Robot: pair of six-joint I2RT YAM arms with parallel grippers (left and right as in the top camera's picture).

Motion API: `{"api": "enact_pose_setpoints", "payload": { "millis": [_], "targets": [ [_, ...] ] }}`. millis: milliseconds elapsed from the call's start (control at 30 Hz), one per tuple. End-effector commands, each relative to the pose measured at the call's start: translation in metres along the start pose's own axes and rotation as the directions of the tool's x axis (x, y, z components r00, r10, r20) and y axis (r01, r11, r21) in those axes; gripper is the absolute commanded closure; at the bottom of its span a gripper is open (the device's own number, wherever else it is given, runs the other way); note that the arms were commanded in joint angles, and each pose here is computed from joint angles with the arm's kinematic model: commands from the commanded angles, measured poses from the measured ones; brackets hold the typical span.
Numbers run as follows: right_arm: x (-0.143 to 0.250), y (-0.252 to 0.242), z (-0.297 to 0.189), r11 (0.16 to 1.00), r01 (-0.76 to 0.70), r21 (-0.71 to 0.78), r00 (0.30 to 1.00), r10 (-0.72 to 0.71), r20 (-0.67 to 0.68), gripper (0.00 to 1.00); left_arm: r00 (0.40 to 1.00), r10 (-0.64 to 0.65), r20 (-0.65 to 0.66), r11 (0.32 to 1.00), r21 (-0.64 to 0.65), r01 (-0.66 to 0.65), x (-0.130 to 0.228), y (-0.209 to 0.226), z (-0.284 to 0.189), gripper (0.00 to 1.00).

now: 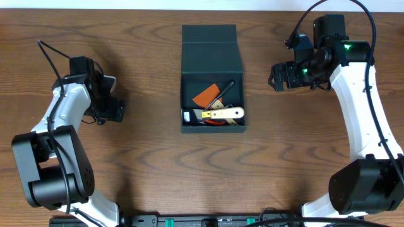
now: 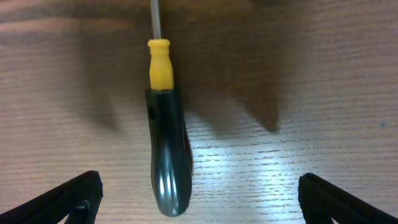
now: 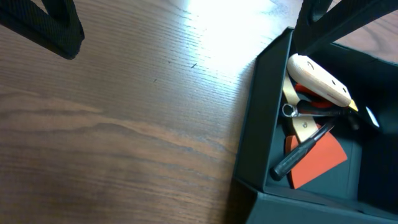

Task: Pack container
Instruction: 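Lower the left gripper and grasp the screwdriver handle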

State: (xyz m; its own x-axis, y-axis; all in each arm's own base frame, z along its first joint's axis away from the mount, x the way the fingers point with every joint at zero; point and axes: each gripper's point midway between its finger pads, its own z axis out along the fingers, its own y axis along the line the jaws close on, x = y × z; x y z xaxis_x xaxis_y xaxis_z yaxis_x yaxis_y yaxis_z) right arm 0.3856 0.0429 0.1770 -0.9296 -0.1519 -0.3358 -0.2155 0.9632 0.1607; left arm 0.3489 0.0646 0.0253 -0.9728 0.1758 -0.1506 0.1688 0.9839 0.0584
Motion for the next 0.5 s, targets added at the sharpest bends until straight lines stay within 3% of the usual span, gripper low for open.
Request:
{"api": "enact_pose_setpoints", "payload": {
  "millis": [0,467],
  "targets": [
    [0.002,-0.003,0.001,1.000,0.002,0.003,1.000,-0.002,-0.010,0.01,0.999,0.052,0.000,0.999,0.009,-0.052,0.000,-0.001,0.004,0.01],
    [0.005,-0.003,0.001,1.000,0.000,0.001,1.000,0.001,-0.022,0.01,0.996,0.019,-0.084,0.998,0.053,-0.015,0.013,-0.007,0.037,0.01]
  ]
}}
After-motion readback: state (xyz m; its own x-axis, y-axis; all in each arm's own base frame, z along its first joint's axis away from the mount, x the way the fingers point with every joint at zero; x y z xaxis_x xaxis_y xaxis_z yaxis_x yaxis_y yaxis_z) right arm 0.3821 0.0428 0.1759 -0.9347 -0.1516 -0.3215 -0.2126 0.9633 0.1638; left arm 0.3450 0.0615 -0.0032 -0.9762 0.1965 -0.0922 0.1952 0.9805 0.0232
